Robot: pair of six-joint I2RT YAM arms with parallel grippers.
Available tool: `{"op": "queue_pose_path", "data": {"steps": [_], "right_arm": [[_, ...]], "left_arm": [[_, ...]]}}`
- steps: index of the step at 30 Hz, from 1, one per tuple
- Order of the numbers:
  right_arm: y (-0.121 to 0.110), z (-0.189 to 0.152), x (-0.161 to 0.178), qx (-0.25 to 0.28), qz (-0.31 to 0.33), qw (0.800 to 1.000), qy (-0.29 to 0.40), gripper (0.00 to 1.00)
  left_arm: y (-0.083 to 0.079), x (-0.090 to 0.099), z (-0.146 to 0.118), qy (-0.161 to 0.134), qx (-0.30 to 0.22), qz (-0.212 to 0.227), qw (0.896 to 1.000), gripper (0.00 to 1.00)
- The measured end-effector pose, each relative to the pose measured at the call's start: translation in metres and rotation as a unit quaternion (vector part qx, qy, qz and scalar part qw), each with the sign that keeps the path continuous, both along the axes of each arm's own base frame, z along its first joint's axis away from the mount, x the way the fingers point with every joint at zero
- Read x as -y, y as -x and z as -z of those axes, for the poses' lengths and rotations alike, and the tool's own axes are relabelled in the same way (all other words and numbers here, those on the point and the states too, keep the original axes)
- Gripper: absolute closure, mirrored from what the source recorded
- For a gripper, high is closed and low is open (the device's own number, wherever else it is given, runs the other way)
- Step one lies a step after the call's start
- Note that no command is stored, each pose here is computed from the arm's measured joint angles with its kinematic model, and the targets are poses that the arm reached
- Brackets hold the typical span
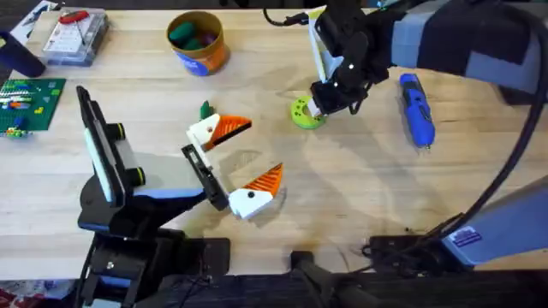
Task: Pick up the gripper from the table and insert it into the empty holder that is missing its gripper. Then pick up a screw, insert it into the mounting hole, and use the screwdriver to tighten it. Finally, clean up the table by picking up the vegetable and placing it into the bucket.
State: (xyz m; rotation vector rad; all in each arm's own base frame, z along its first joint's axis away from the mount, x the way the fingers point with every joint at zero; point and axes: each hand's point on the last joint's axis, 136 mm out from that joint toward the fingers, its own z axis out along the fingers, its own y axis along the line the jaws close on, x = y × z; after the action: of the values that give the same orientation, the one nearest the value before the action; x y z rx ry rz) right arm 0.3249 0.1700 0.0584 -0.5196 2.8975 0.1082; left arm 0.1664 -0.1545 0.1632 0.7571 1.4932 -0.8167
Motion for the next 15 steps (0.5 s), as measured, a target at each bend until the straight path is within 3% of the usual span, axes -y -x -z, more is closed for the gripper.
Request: {"op": "queue_pose_path", "data": {"steps": [5, 15], "right_arm": [[-0.0010, -0.0003, -0.0005, 0.002, 0.000, 1.000, -0.001, 0.995], [-0.0010, -0.0003, -0.0005, 0.002, 0.000, 1.000, -0.001, 0.997]], "left_arm": [[0.0000, 0.0000, 0.0000, 0.000, 0.000, 0.000, 1.000, 0.009], [0.0000, 0.0000, 0.0000, 0.000, 0.000, 0.000, 1.000, 0.009]]}}
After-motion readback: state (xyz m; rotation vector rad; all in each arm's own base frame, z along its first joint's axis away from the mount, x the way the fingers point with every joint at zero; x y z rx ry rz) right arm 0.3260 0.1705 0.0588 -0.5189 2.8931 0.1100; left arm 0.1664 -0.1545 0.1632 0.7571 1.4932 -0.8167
